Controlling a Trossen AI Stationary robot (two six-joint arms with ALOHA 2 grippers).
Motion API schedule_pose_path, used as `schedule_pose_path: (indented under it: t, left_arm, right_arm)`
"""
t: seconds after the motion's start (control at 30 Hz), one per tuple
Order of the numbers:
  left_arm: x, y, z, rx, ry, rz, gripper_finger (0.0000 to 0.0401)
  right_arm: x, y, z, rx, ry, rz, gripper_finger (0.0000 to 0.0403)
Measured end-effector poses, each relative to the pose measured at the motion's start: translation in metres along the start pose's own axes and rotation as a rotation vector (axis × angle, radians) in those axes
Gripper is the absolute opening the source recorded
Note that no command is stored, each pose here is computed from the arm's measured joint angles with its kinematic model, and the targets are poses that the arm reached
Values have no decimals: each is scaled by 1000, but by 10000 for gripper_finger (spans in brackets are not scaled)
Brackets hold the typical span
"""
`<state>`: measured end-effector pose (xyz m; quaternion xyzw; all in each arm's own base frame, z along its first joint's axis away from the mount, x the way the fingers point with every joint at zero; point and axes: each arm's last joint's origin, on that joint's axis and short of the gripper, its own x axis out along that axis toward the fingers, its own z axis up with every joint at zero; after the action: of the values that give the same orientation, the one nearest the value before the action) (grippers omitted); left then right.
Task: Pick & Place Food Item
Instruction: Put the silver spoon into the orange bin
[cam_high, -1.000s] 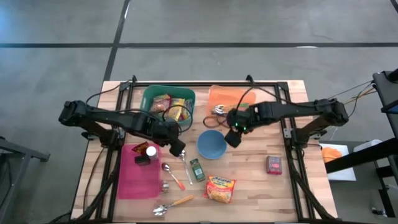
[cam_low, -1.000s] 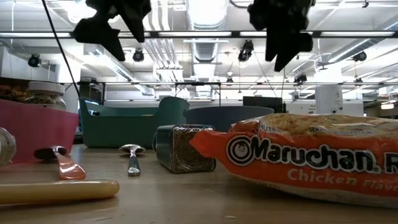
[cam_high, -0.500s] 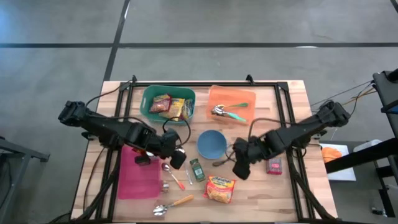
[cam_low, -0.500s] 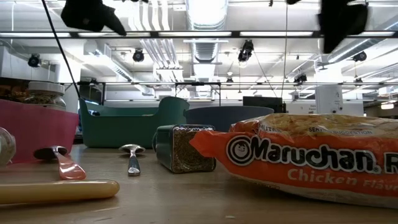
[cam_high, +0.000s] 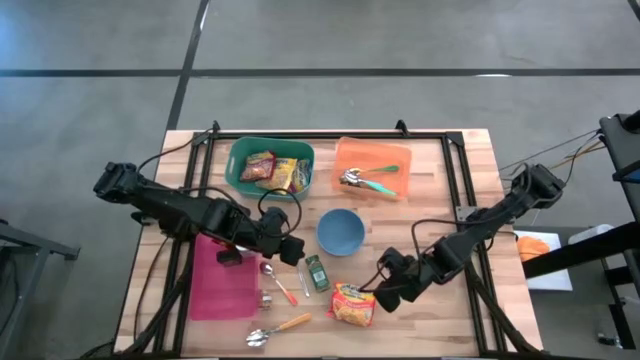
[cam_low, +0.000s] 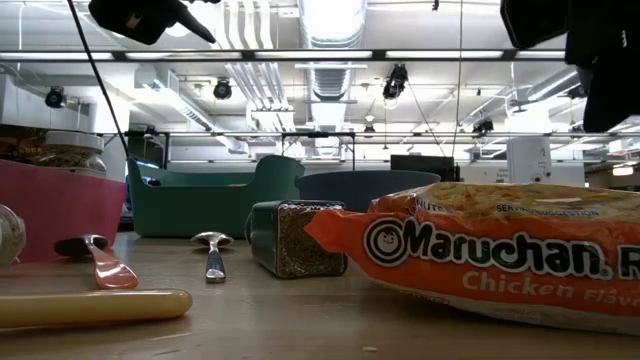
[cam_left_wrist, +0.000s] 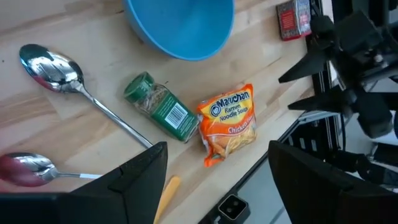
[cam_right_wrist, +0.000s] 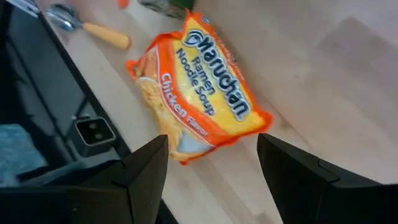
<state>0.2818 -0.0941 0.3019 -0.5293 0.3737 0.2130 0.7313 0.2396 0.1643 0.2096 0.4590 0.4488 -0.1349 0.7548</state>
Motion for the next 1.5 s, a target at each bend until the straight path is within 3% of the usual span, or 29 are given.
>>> schedule_pose_path:
  t: [0.13,0.33,0.83,1.17,1.5]
  left_arm:
    - [5,1,-1,80,18,18,268]
    - [28,3,1,97,56,83,234]
    - [80,35,18,-32,78,418,160]
    - [120,45,12,-45,154,485,156]
    - [140,54,10,-46,160,534,156]
  right_arm:
    - [4,-4,-1,18,-4,12,242]
    - [6,-10,-1,56,-11,-8,242]
    - [3,-3,1,93,-34,7,242]
    - [1,0,1,89,-34,19,242]
    - [1,1,1,86,-31,27,242]
